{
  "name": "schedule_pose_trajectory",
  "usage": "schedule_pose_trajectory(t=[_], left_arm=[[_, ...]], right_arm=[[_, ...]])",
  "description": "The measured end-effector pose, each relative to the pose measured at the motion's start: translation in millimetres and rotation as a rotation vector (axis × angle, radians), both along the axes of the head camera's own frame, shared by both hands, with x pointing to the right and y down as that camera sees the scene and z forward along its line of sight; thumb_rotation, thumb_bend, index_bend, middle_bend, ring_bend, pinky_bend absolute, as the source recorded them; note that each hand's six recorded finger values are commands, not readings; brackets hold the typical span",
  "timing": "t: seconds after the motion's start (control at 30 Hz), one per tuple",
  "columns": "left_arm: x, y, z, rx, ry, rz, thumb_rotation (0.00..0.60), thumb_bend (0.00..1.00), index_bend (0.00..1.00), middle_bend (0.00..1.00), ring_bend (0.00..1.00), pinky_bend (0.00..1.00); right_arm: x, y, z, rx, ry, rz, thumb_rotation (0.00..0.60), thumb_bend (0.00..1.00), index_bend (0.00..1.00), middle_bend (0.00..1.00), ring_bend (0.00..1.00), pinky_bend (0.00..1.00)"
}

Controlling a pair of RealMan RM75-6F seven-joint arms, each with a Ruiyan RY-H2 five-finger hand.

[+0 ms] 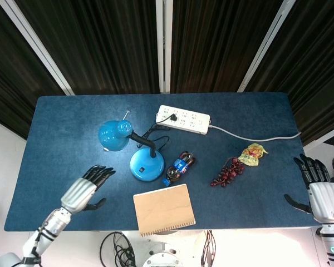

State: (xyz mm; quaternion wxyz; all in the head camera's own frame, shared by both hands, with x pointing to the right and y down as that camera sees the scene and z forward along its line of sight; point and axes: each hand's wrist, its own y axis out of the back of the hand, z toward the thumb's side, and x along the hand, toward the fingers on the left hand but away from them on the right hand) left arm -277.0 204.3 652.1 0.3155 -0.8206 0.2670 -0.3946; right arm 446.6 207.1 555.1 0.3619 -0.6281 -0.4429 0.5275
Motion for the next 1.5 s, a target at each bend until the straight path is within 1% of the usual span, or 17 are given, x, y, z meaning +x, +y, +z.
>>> schedule_pose_trajectory(t=[0.1, 0.2, 0.4, 0.6, 0.73, 0.93, 1.5], left_arm=[[24.4, -1.3, 9.4, -0.024, 0.04, 0.033, 0.6, 0.41, 0.03, 0.04, 0.0, 0.01], [40.8, -2.8, 19.1, -0.049, 0.058, 0.053, 0.6, 0.42, 0.03, 0.04, 0.0, 0.01], [61.1, -7.2, 38.4, -0.093, 0.07, 0.065, 0.6, 0.42, 0.03, 0.05, 0.0, 0.01], [76.1, -10.4, 53.0, -0.11, 0.066, 0.087, 0.6, 0.43, 0.03, 0.06, 0.0, 0.0], [78.5, -12.1, 58.6, -0.115, 0.057, 0.092, 0.6, 0.43, 0.03, 0.07, 0.0, 0.0], [71.1, -16.6, 63.4, -0.108, 0.03, 0.077, 0.6, 0.43, 0.03, 0.08, 0.0, 0.0], [76.1, -18.5, 71.5, -0.118, 0.03, 0.081, 0.6, 0.44, 0.03, 0.09, 0.0, 0.0]], right_arm=[[2.3, -1.5, -3.8, 0.009, -0.001, 0.007, 0.6, 0.1, 0.0, 0.0, 0.0, 0.0], [4.2, -1.7, -5.4, 0.01, -0.005, 0.016, 0.6, 0.1, 0.0, 0.0, 0.0, 0.0], [9.1, -1.7, -7.2, 0.01, -0.001, 0.026, 0.6, 0.1, 0.0, 0.0, 0.0, 0.0], [8.1, -3.1, -9.1, 0.015, 0.001, 0.024, 0.6, 0.1, 0.0, 0.0, 0.0, 0.0], [7.6, -2.9, -9.7, 0.015, 0.004, 0.025, 0.6, 0.1, 0.0, 0.0, 0.0, 0.0], [8.3, -3.0, -11.8, 0.02, 0.011, 0.029, 0.6, 0.1, 0.0, 0.0, 0.0, 0.0], [13.5, -3.0, -12.1, 0.018, 0.013, 0.042, 0.6, 0.1, 0.0, 0.0, 0.0, 0.0]])
